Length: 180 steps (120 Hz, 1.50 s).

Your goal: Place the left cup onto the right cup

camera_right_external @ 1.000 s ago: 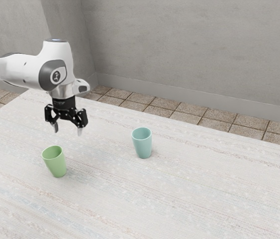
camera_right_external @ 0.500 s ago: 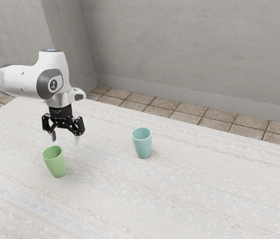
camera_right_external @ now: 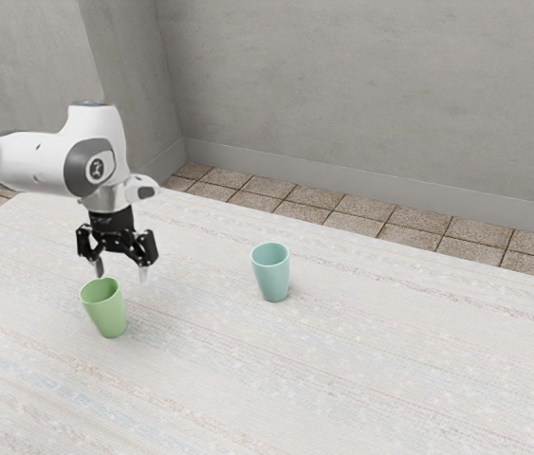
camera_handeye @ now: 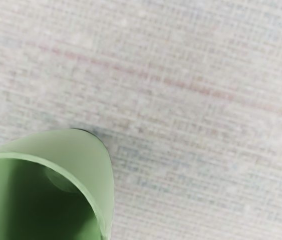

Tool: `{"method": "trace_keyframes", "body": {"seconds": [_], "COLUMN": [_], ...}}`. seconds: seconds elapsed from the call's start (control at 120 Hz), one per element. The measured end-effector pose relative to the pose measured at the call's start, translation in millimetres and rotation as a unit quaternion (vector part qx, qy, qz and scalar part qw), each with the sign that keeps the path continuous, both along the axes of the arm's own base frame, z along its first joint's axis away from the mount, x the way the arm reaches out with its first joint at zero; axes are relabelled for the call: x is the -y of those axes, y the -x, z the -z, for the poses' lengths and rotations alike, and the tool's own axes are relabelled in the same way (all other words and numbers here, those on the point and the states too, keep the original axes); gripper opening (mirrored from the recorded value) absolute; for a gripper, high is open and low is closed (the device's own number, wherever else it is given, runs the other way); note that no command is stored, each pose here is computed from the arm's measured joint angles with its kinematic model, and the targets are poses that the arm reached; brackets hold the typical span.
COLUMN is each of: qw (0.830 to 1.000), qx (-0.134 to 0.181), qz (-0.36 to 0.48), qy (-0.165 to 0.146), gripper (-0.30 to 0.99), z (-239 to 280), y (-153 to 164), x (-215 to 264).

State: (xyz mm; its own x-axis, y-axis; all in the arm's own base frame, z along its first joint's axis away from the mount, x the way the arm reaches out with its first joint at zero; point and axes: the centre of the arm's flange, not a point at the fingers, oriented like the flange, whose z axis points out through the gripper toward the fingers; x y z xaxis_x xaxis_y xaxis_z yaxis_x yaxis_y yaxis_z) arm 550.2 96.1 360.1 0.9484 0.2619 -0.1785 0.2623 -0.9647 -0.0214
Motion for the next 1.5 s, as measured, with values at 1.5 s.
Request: {"method": "trace_keyframes", "body": {"seconds": [1.5], "qw": [1.000], "qx": [0.009], "qz": [-0.006], "qy": [-0.005], "gripper": [0.69], "z": [47.7], "y": [20.3], "x": [-5.7]}}
